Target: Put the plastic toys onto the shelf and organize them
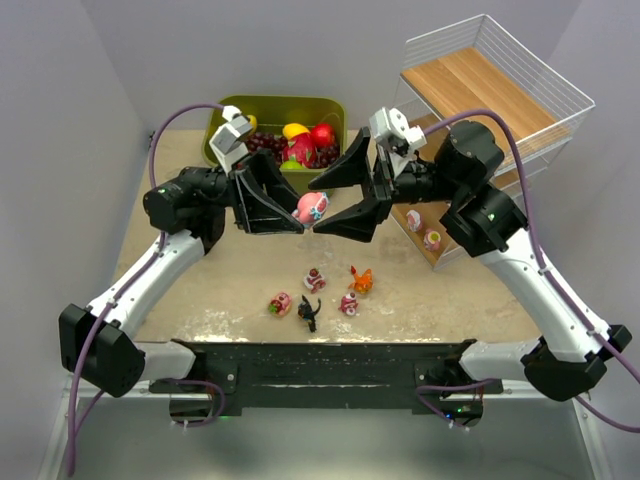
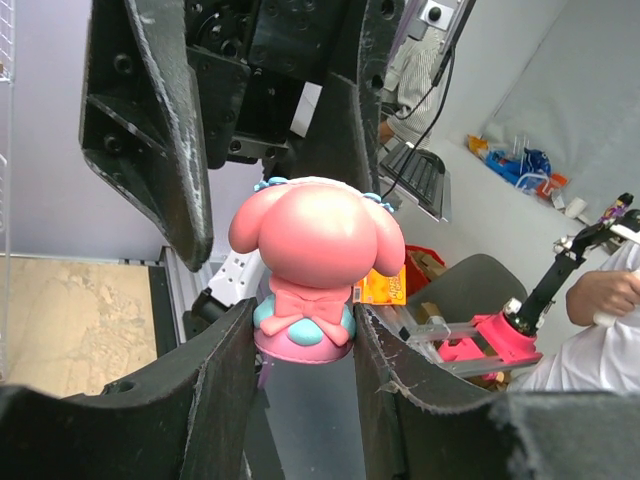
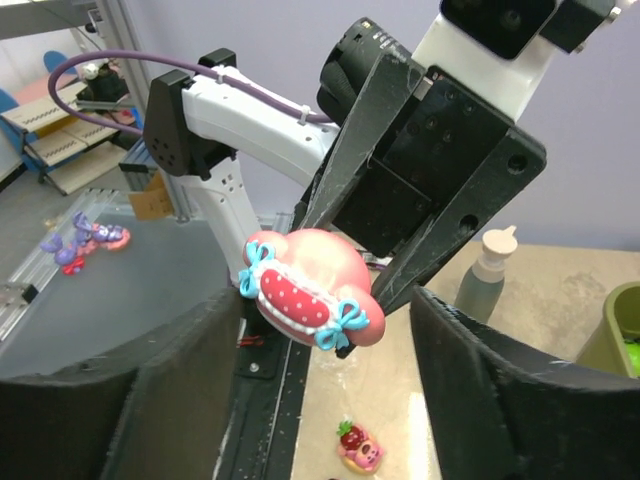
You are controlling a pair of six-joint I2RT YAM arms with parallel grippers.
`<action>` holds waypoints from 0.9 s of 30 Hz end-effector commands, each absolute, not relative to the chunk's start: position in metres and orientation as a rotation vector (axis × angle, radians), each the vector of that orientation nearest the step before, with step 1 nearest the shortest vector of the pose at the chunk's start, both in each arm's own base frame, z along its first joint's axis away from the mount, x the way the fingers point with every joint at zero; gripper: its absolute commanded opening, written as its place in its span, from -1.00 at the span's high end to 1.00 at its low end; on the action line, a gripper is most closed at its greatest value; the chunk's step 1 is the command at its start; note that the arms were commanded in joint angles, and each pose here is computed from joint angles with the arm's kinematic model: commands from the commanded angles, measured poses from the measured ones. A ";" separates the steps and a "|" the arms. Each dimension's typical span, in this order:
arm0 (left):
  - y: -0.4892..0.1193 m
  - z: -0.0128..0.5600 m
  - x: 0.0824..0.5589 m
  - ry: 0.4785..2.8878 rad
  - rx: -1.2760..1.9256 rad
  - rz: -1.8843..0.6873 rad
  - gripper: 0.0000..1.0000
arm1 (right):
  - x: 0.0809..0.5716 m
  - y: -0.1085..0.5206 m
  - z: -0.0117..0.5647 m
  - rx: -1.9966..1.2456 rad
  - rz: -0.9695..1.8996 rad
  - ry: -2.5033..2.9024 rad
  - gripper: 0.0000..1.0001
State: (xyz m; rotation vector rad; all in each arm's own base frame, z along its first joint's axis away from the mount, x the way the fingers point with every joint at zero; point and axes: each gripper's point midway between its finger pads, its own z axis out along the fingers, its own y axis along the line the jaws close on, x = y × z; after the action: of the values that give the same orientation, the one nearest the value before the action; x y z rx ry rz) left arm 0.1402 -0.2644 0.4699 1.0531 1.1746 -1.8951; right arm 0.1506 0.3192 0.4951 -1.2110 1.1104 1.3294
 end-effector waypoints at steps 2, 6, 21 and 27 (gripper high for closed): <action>-0.261 0.476 0.134 1.115 1.070 -1.853 1.00 | 0.143 0.312 0.517 -1.177 1.310 1.025 -0.59; -0.260 0.477 0.132 1.111 1.073 -1.852 1.00 | 0.141 0.314 0.517 -1.196 1.325 1.009 -0.57; -0.260 0.478 0.132 1.112 1.064 -1.858 1.00 | 0.141 0.323 0.507 -1.220 1.345 1.026 -0.52; -0.259 0.478 0.130 1.115 1.062 -1.867 1.00 | 0.146 0.327 0.504 -1.209 1.339 1.046 -0.43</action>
State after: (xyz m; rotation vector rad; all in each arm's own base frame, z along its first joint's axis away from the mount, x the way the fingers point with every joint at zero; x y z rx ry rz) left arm 0.1397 -0.2643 0.4680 1.0553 1.1806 -1.8925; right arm 0.1444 0.3234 0.5022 -1.2131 1.0561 1.3413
